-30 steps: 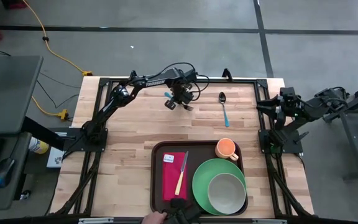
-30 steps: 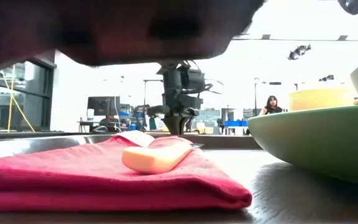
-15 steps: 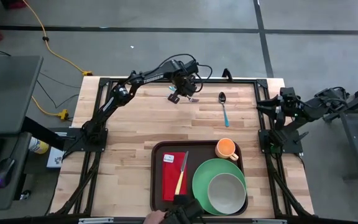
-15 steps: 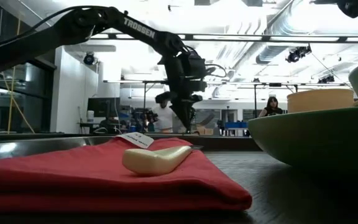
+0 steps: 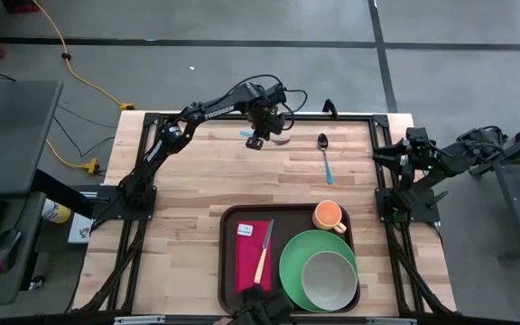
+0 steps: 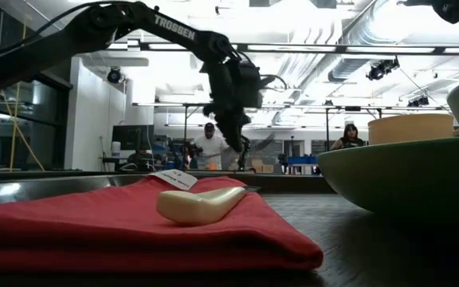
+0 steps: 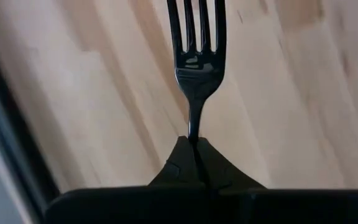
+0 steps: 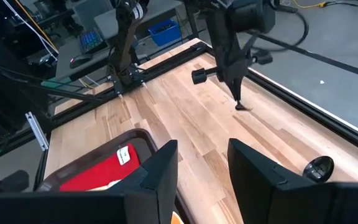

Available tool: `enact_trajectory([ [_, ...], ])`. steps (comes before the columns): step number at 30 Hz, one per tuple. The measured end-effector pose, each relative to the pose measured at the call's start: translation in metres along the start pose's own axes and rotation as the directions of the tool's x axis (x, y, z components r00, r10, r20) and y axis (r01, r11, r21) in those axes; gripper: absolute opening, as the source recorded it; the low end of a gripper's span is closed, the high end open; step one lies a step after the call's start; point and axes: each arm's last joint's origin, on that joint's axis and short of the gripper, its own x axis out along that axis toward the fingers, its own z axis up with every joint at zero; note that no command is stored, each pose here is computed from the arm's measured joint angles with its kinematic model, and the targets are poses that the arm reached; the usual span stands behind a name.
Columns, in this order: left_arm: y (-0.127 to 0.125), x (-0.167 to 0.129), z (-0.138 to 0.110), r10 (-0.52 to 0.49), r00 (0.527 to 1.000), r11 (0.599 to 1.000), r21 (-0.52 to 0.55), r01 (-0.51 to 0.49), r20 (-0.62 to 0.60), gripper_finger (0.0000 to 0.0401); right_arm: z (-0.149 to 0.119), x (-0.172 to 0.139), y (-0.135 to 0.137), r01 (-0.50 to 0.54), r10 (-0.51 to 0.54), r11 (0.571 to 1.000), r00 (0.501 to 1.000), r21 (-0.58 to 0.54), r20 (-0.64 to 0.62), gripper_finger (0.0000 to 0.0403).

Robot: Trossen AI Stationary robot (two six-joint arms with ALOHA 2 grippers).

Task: Set up tray
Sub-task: Put the blue fork on the top of red cloth table napkin

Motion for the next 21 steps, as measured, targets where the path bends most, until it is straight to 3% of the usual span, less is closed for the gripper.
enact_trajectory([
  [7, -0.004, -0.037, 0.001, -0.003, 0.993, 0.955, -0.295, 0.039, 0.121, 0.0011, 0.0, 0.0, 0.0, 0.002, -0.002, 1.0, 1.0, 0.002, -0.002, 0.0119],
  [10, -0.009, -0.068, 0.003, 0.017, 0.979, 0.947, -0.318, 0.05, 0.204, 0.0011, -0.001, 0.0, 0.0, -0.002, 0.002, 1.0, 1.0, -0.001, -0.01, 0.0119],
  [15, -0.023, -0.117, 0.0, 0.101, 0.965, 0.932, -0.363, -0.007, 0.242, 0.0011, -0.003, 0.0, -0.001, -0.017, 0.017, 1.0, 0.999, -0.014, -0.04, 0.0119],
  [21, -0.049, -0.17, -0.01, 0.214, 0.961, 0.884, -0.453, -0.114, 0.176, 0.0011, -0.003, 0.0, -0.001, -0.024, 0.023, 0.999, 0.998, -0.022, -0.055, 0.0119],
])
